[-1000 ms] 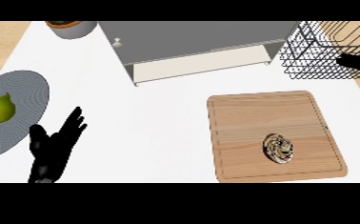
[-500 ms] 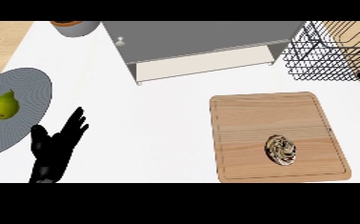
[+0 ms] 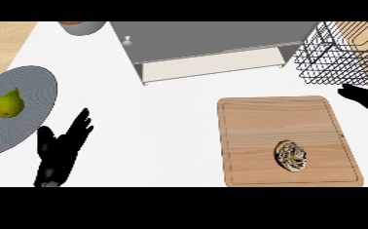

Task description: Pick the cupcake from the cutting board and place it in the basket

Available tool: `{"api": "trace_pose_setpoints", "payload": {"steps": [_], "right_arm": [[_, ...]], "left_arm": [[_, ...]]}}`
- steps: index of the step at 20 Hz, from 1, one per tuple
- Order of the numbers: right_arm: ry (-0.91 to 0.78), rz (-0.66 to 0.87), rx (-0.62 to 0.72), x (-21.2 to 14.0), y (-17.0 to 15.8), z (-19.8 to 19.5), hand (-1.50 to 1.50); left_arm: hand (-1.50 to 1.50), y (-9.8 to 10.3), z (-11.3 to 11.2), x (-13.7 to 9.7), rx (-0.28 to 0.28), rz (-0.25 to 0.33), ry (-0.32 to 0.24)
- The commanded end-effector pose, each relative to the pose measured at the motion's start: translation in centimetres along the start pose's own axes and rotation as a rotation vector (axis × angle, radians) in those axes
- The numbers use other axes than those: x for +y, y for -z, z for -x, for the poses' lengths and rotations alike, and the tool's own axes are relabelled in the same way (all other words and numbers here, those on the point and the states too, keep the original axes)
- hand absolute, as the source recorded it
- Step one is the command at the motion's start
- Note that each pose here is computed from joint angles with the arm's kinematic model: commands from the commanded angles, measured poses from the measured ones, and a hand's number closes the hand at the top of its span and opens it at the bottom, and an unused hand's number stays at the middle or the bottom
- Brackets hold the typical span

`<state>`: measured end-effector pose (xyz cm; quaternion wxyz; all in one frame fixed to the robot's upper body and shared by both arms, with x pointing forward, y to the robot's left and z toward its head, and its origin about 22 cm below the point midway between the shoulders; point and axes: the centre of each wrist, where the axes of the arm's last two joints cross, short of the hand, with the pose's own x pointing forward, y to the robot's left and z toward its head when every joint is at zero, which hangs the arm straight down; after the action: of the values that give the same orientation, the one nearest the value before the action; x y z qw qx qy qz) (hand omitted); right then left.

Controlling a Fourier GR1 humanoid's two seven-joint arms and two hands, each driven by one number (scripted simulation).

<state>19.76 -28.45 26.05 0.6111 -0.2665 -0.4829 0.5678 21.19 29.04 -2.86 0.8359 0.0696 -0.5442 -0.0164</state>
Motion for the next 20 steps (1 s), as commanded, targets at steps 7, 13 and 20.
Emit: {"api": "trace_pose_setpoints", "payload": {"steps": [7,13,20], "right_arm": [[-0.043,-0.04,0.057,5.7,3.7,0.6,-1.5],[-0.036,-0.06,0.059,8.7,4.3,1.9,-1.5],[-0.016,-0.027,0.049,11.5,7.4,4.6,-1.5]], "left_arm": [[0.0,-0.1,1.8,-0.2,0.137,0.01,0.0],[0.0,-0.2,3.4,-0.2,0.145,0.005,-0.011],[0.0,-0.6,3.3,0.0,0.127,-0.021,-0.005]]}}
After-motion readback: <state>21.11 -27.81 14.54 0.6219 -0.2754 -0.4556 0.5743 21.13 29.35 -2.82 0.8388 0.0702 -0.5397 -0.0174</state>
